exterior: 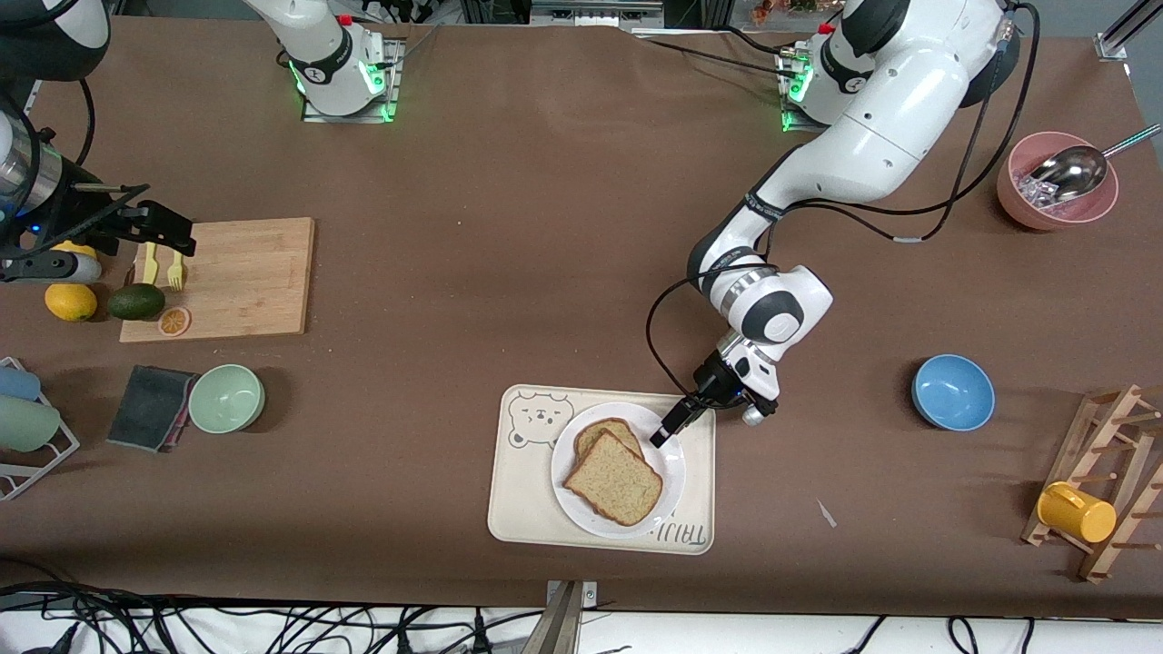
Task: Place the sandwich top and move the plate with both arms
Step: 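Drag the plate with the left gripper onto the bear tray, then open the left gripper and lift it away from the plate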
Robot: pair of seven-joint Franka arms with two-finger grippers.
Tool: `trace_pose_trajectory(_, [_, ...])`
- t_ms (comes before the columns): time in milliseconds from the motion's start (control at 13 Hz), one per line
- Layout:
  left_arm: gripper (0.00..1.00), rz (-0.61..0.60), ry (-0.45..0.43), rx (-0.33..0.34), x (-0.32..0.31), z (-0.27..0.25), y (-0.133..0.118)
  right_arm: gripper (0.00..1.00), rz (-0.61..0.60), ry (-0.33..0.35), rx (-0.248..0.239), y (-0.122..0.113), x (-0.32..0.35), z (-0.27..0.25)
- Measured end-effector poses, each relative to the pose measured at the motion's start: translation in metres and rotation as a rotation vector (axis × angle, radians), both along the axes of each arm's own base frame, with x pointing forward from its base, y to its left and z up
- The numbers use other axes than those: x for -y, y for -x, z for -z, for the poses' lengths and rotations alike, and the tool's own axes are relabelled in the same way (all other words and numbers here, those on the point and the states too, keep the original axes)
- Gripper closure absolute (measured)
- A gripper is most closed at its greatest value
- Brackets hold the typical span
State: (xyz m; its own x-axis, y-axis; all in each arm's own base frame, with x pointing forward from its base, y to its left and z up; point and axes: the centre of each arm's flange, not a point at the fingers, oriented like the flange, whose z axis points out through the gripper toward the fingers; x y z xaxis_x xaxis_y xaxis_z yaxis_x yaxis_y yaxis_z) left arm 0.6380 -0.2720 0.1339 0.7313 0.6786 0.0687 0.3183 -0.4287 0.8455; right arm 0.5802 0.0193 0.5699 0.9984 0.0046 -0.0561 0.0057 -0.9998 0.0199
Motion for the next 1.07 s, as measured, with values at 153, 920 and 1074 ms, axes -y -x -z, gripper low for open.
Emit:
trace_pose_trajectory(153, [0.05,-0.019,-0.042,-0.021,-0.004,-0.003,0.003,0.00,0.000,0.000,0.000,0.000,0.000,0.000])
trace_pose_trajectory(920, [0.00,-0.119,-0.162,-0.069,-0.010,-0.096,0.015,0.00,0.000,0.000,-0.001,0.000,0.000,0.000])
trace_pose_trajectory(1074, [0.00,-0.138,-0.164,-0.069,-0.022,-0.098,0.010,0.00,0.001,0.000,-0.001,0.000,0.000,0.000])
